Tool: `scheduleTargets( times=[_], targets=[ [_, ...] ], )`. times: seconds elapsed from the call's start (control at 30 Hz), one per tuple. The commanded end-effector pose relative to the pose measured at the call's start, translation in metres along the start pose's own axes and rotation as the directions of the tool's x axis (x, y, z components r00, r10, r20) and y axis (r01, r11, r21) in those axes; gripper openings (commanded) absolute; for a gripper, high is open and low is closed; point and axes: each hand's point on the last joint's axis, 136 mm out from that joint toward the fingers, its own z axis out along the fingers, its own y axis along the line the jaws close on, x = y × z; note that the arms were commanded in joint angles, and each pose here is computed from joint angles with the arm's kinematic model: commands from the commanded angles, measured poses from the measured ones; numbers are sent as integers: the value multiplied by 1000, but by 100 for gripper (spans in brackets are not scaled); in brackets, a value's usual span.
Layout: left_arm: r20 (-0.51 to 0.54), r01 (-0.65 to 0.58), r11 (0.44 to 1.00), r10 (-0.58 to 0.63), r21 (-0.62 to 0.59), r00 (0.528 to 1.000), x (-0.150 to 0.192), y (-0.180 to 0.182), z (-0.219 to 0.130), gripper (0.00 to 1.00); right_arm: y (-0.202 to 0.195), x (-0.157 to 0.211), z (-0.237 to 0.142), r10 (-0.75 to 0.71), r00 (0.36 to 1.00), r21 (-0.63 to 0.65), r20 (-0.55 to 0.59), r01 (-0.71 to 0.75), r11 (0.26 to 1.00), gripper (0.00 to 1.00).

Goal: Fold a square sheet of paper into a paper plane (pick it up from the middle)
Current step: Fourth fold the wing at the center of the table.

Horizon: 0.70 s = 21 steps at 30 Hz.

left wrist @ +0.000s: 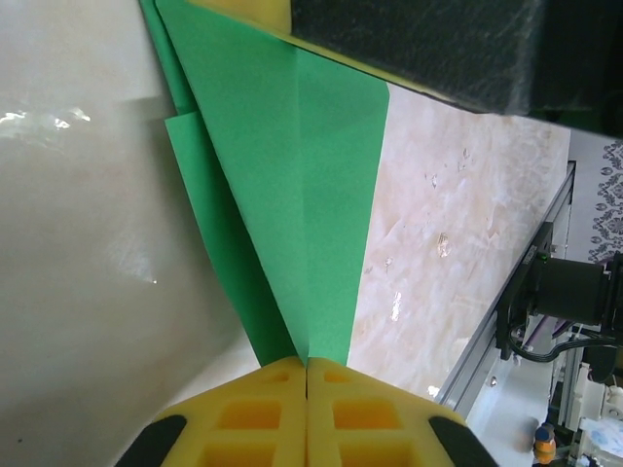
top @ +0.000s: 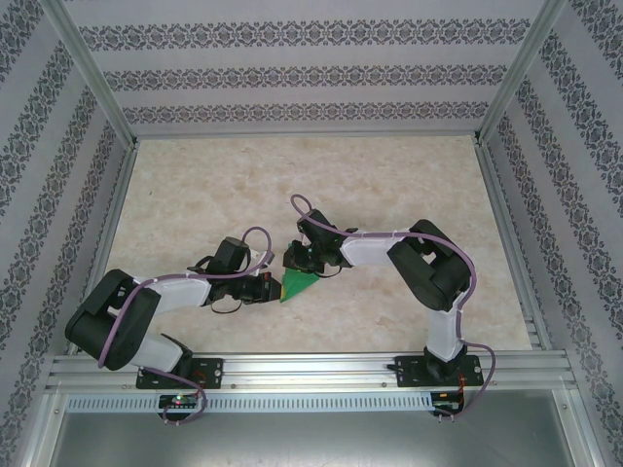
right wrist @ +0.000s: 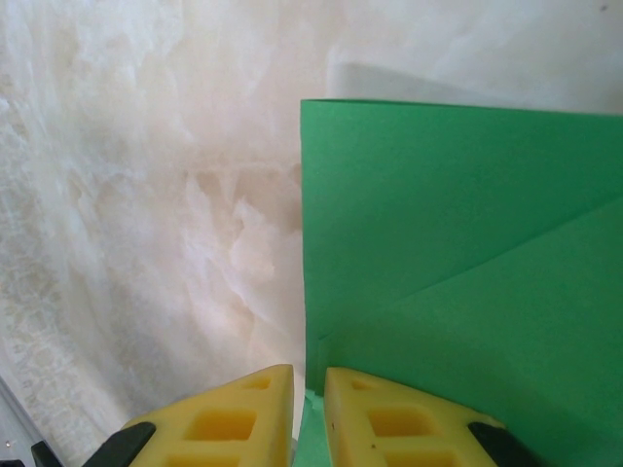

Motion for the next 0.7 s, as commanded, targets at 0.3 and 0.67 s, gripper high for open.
scheduleTargets(
  times=[0.3,0.67],
  targets=[
    [70,-42,999,41,6,997,-22,-13,-6,22,-64,45,23,56,992,216,-115,-30,976,18],
    [78,-38,999,36,19,996,-23,-14,-6,9,-65,46,24,56,992,220,-115,-30,975,18]
  ],
)
